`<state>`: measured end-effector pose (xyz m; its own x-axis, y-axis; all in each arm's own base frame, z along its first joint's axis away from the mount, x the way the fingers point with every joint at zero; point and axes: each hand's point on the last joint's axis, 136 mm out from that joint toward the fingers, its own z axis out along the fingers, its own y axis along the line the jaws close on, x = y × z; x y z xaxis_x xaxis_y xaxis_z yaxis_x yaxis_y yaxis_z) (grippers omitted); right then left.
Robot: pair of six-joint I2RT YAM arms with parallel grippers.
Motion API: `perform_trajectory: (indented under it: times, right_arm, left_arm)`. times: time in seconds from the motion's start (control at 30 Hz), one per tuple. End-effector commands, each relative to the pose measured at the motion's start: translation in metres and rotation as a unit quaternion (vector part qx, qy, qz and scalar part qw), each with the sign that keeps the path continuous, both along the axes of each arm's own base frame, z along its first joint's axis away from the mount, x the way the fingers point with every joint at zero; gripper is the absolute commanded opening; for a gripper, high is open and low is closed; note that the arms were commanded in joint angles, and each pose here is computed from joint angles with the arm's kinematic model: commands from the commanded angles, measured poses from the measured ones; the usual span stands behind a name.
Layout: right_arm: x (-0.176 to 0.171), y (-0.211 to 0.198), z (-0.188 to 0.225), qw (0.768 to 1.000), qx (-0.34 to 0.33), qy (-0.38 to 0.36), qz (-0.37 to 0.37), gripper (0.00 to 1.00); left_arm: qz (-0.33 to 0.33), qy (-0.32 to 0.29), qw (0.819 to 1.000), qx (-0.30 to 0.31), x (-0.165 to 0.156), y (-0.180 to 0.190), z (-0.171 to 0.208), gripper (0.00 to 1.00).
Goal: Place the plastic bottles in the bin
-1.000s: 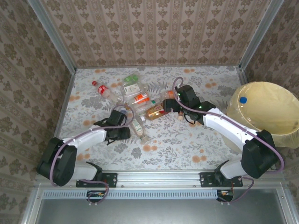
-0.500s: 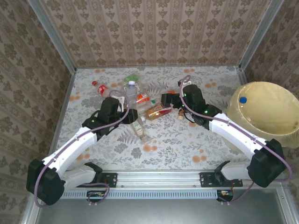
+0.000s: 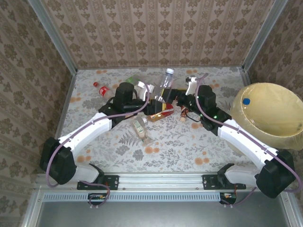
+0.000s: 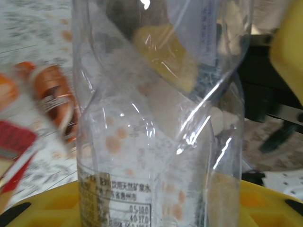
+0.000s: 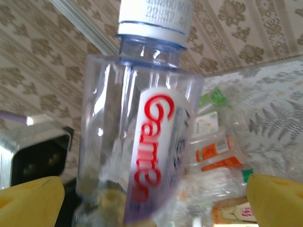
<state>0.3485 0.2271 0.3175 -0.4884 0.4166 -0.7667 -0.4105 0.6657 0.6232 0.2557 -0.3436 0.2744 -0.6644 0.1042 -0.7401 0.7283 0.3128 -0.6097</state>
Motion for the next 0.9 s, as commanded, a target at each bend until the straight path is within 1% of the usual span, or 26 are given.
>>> perform_trajectory:
  times: [0.0,0.1,0.23,0.3,0.4,0.5,0.6,0.67,0.77,0.87]
  right_arm:
    - [0.002,-0.015,0.020,0.997,0.074,0.018,-0.023,1.00]
    - [0.005,-0.026,0.023,0.995,0.095,0.020,-0.032,1.00]
    - [0.004,-0.026,0.026,0.995,0.095,0.016,-0.019,0.99]
    - [0.004,-0.022,0.026,0.995,0.095,0.014,-0.008,0.96]
    - [0.008,-0.023,0.022,0.995,0.093,0.019,-0.015,0.89]
    - [0.010,-0.019,0.028,0.996,0.094,0.009,-0.005,0.85]
    - [0.011,-0.017,0.032,0.996,0.089,0.002,0.001,0.76]
    - [0.011,-0.018,0.031,0.997,0.083,0.003,-0.004,0.65]
    - [0.012,-0.023,0.030,0.997,0.080,0.000,-0.017,0.58]
    - [0.011,-0.023,0.029,0.997,0.072,-0.005,-0.015,0.51]
  left_arm:
    - [-0.065,-0.040,0.996,-0.036,-0.014,-0.013,0.026,0.50]
    - [-0.079,-0.045,0.995,-0.036,-0.018,-0.017,0.027,0.50]
    - [-0.089,-0.044,0.994,-0.035,-0.022,-0.021,0.027,0.50]
    - [-0.094,-0.041,0.994,-0.035,-0.022,-0.022,0.026,0.50]
    - [-0.106,-0.042,0.993,-0.036,-0.025,-0.025,0.026,0.50]
    - [-0.120,-0.035,0.992,-0.036,-0.027,-0.029,0.026,0.50]
    - [-0.123,-0.031,0.991,-0.035,-0.028,-0.030,0.024,0.50]
    - [-0.122,-0.032,0.991,-0.034,-0.028,-0.030,0.024,0.50]
    - [-0.121,-0.032,0.992,-0.032,-0.027,-0.030,0.024,0.50]
    - [-0.121,-0.030,0.992,-0.031,-0.026,-0.030,0.023,0.51]
